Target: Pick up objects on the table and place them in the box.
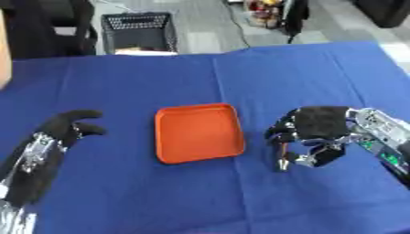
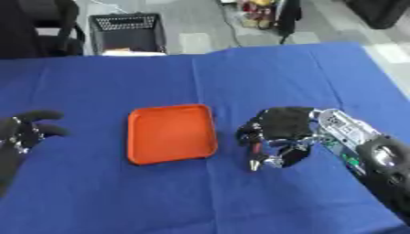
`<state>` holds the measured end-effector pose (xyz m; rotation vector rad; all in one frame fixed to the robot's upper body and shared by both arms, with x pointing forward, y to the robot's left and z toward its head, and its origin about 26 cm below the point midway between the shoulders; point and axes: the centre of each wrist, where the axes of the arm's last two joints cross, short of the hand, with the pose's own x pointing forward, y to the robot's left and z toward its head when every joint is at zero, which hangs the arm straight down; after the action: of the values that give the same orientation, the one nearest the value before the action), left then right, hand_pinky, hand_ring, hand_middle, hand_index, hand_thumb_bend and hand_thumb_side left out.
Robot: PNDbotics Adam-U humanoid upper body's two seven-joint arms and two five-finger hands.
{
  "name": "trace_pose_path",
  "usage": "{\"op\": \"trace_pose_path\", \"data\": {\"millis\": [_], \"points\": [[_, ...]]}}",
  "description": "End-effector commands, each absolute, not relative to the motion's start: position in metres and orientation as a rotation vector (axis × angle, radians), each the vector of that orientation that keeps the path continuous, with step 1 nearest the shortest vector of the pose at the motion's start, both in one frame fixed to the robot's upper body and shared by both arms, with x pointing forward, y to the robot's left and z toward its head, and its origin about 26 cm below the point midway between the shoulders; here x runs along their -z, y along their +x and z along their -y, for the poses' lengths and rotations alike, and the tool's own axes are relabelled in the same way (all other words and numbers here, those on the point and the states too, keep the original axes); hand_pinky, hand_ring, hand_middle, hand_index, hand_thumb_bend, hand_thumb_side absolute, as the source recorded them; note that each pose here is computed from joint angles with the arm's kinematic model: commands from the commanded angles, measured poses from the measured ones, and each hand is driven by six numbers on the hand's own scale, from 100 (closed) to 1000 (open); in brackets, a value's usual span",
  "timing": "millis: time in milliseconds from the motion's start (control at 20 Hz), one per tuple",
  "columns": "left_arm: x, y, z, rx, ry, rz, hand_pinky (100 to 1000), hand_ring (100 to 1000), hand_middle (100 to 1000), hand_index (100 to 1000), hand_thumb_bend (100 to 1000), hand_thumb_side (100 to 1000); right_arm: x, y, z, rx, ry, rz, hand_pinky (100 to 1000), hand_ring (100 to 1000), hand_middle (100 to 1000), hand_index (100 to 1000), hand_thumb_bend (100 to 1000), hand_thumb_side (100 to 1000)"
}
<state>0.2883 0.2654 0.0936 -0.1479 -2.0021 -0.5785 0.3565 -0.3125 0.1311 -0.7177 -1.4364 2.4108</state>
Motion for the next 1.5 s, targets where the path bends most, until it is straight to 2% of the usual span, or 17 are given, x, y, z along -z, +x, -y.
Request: {"op": "trace_pose_path", "data": {"millis": [50,500,600,850,1000,1300,1400,1500], "points": [[-0.101,0.290,-0.265,0.606,-0.142,2.022,814,695,782,846,256,1000,-0.137,0.357,0.319,-2.416,-0.748,1.408,581,748,817,829,100,300],[-0.102,0.290,-0.265,0.609,-0.143,2.021,814,696,783,846,256,1000,-0.132,0.355,0.328,-2.428,-0.747,1.357,581,750,816,871,108,302],[-0.102,0.290,-0.265,0.610,-0.143,2.021,814,696,783,846,255,1000,-0.132,0.355,0.329,-2.444,-0.753,1.346,582,752,818,902,162,315],[-0.102,0.290,-0.265,0.613,-0.142,2.022,815,696,783,846,255,1000,-0.131,0.356,0.336,-2.462,-0.765,1.324,583,752,818,912,202,343],[-0.102,0.290,-0.265,0.613,-0.142,2.023,815,696,784,846,254,1000,-0.129,0.356,0.339,-2.459,-0.763,1.322,583,752,818,911,202,370],[-0.102,0.290,-0.265,0.612,-0.141,2.023,815,696,784,846,254,1000,-0.126,0.356,0.342,-2.447,-0.766,1.324,579,748,813,890,164,320],[-0.102,0.290,-0.265,0.612,-0.142,2.024,815,696,784,846,254,1000,-0.124,0.356,0.342,-2.435,-0.767,1.337,576,744,807,869,129,318],[-0.102,0.290,-0.265,0.611,-0.142,2.024,815,696,785,846,253,1000,-0.122,0.356,0.342,-2.412,-0.776,1.359,563,727,789,832,134,284]]}}
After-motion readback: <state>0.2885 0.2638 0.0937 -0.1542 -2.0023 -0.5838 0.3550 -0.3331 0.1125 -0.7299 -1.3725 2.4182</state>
